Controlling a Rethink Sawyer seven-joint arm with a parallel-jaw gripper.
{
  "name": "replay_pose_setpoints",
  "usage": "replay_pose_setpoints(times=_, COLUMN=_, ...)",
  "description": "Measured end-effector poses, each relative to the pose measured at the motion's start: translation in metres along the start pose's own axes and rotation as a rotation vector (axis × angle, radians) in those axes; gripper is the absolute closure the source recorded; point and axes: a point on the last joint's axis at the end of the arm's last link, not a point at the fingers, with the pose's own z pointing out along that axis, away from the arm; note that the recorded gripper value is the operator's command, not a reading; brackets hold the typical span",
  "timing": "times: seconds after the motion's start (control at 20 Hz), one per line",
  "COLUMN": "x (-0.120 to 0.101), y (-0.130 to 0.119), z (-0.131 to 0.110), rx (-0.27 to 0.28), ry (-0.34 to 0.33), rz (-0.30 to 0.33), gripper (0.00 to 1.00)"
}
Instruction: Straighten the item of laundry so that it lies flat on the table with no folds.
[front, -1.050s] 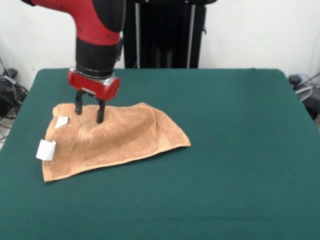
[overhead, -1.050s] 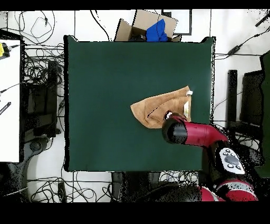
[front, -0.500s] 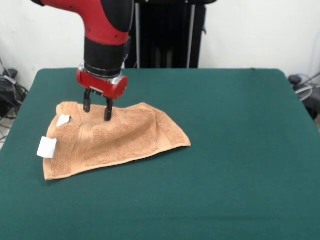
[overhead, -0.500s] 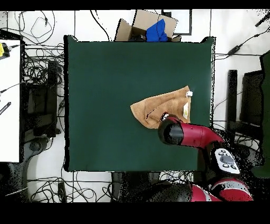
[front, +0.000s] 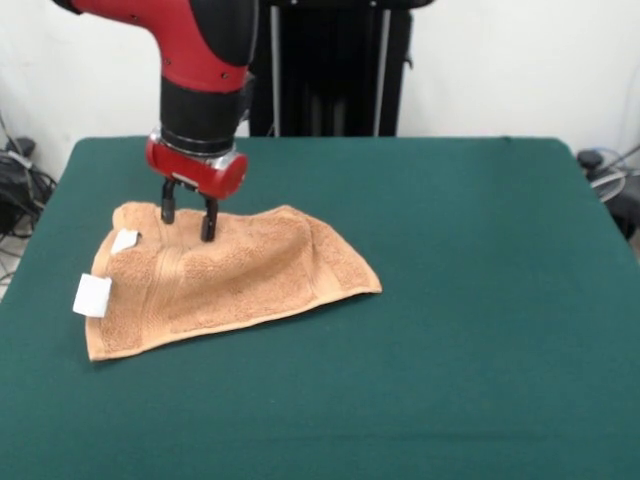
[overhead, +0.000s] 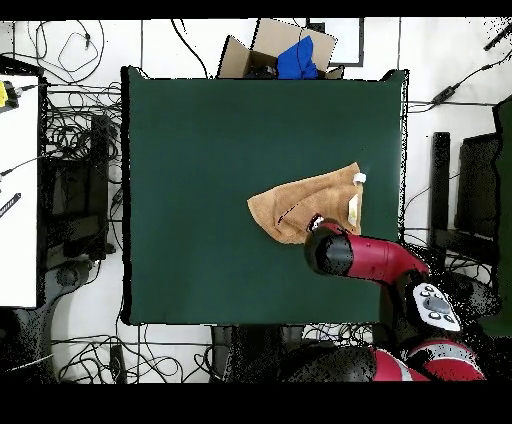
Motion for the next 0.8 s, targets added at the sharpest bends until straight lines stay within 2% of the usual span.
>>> replay_pose_setpoints(times=0.8, x=0.014, y=-0.063, z=0.030, rx=0.024, ry=0.060, rz=0.110, gripper=0.00)
